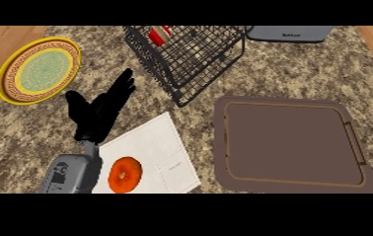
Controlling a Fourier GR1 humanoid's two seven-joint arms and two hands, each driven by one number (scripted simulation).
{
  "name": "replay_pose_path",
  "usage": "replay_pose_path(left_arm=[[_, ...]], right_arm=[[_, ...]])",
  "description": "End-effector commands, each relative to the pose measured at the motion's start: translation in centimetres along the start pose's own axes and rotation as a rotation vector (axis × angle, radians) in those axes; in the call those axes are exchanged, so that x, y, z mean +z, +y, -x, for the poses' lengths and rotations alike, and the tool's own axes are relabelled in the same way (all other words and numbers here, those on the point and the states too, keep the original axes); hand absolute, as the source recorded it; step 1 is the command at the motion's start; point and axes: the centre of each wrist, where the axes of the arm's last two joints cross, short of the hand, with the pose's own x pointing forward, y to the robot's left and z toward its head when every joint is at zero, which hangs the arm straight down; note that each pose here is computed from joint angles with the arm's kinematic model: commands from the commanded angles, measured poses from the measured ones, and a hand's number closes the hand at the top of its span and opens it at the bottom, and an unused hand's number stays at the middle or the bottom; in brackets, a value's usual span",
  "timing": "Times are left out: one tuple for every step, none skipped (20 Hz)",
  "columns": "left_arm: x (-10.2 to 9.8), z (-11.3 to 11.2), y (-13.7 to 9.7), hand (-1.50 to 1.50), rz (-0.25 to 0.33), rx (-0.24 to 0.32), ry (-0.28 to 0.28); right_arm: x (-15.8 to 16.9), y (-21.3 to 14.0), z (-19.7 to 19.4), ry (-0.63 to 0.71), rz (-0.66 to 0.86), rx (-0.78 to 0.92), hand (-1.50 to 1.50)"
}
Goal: Pick the cupcake from the tray and place it in the tiered basket
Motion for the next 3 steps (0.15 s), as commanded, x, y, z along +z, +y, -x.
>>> replay_pose_path(left_arm=[[-0.3,-0.2,-0.9,0.00,0.004,-0.002,-0.021],[0.2,0.1,-1.1,0.00,-0.002,-0.011,-0.003],[-0.1,-0.1,-0.2,0.00,0.016,-0.010,0.000]], right_arm=[[3.9,-3.1,1.5,-0.009,0.020,-0.004,-1.50],[4.4,-4.1,0.4,-0.009,0.017,-0.001,-1.50],[4.8,-5.0,-0.5,-0.009,0.022,-0.008,-1.50]])
